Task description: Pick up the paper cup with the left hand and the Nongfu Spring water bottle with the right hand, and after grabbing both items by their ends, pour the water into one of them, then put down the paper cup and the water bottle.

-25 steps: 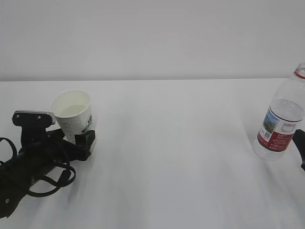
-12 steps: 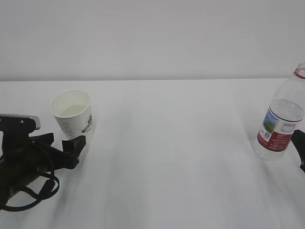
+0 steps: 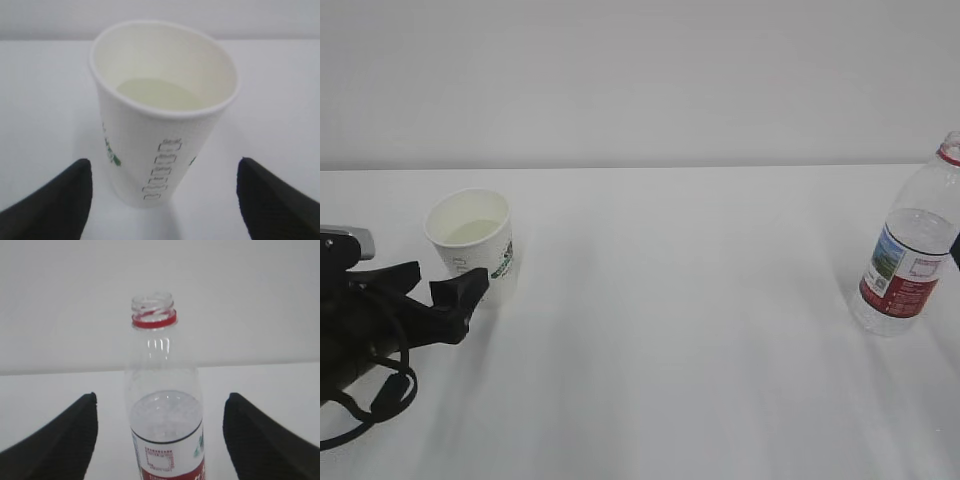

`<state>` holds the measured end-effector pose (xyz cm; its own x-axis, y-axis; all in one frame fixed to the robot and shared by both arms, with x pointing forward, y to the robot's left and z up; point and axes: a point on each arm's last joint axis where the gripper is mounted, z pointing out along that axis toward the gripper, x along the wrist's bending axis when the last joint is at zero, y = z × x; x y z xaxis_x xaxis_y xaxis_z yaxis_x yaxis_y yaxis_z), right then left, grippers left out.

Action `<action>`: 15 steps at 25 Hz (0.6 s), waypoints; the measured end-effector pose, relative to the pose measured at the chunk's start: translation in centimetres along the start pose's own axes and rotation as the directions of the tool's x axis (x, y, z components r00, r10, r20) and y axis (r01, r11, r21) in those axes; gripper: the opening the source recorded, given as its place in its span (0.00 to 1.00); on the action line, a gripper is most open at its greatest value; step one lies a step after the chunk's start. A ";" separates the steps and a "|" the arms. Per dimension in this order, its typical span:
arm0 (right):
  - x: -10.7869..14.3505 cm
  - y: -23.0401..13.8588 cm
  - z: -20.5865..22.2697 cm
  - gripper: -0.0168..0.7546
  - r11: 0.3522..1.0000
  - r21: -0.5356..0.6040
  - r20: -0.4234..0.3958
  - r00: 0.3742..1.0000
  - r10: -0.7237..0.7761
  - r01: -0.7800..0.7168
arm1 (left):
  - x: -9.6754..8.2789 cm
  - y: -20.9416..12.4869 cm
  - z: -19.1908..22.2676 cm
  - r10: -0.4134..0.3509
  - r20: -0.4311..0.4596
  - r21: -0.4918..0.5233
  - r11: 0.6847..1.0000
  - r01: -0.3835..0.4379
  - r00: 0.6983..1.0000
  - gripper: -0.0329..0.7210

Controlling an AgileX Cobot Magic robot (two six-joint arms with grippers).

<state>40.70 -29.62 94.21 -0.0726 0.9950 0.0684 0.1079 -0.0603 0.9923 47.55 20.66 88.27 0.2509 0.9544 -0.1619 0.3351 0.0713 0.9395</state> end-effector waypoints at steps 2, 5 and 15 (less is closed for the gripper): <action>0.1 0.6 -0.2 0.78 0.999 -0.035 -0.003 1.000 -0.006 0.006 | -0.3 0.8 -0.3 0.007 0.028 -0.029 1.000 -0.006 1.000 0.92; 0.2 1.3 -0.6 0.78 0.997 -0.079 -0.006 1.000 -0.008 0.008 | -0.9 1.9 -0.8 0.024 0.076 -0.072 0.997 -0.019 0.997 0.90; 0.2 2.2 -1.2 0.78 0.990 -0.139 -0.005 1.000 0.013 -0.014 | -1.9 5.7 -2.6 0.049 0.143 -0.232 0.973 -0.015 0.989 0.86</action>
<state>39.72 -29.61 96.57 -0.0760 0.9937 0.0819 -0.0299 -0.0844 0.9960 46.65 20.02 94.76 0.3941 0.9056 -0.1567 0.1113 0.1222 0.9862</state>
